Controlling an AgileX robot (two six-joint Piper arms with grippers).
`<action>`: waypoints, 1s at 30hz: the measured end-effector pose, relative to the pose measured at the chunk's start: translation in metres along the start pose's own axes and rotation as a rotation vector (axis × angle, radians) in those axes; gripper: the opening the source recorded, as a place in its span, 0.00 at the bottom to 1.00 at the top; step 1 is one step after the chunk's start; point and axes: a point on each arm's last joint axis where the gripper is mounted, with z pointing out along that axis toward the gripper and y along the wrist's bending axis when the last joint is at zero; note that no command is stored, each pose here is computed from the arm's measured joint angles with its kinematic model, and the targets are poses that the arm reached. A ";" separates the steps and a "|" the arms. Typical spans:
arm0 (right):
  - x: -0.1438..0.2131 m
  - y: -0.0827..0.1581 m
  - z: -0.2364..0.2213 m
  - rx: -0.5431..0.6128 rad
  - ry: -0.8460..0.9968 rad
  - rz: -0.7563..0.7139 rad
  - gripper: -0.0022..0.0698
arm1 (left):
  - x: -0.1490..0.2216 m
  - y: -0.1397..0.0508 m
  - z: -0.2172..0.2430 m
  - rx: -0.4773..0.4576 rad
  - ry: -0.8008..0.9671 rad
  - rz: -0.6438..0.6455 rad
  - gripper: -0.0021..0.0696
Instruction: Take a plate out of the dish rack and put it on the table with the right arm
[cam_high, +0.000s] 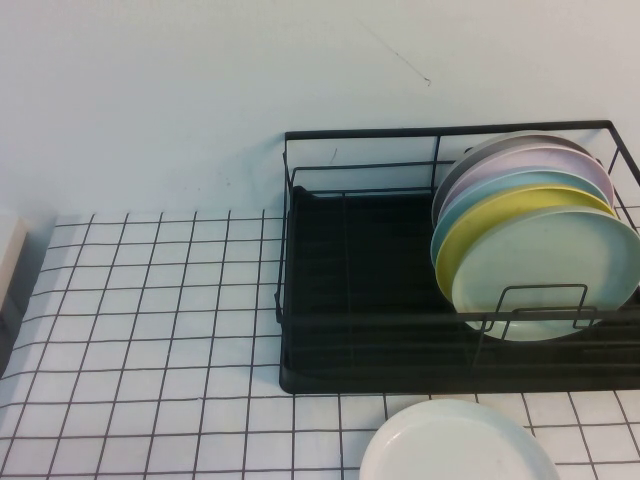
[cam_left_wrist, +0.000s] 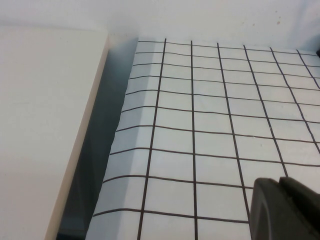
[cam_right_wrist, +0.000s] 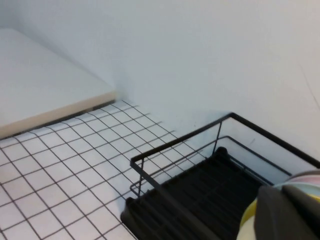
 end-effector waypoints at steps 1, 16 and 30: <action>-0.003 0.006 -0.005 -0.011 -0.017 -0.015 0.03 | 0.000 0.000 0.000 0.000 0.000 0.000 0.02; 0.011 0.024 -0.062 0.520 -0.068 -0.335 0.03 | 0.000 0.000 0.000 0.000 0.000 0.000 0.02; 0.171 0.014 -0.048 0.814 0.199 0.122 0.03 | 0.000 0.000 0.000 0.000 0.000 0.000 0.02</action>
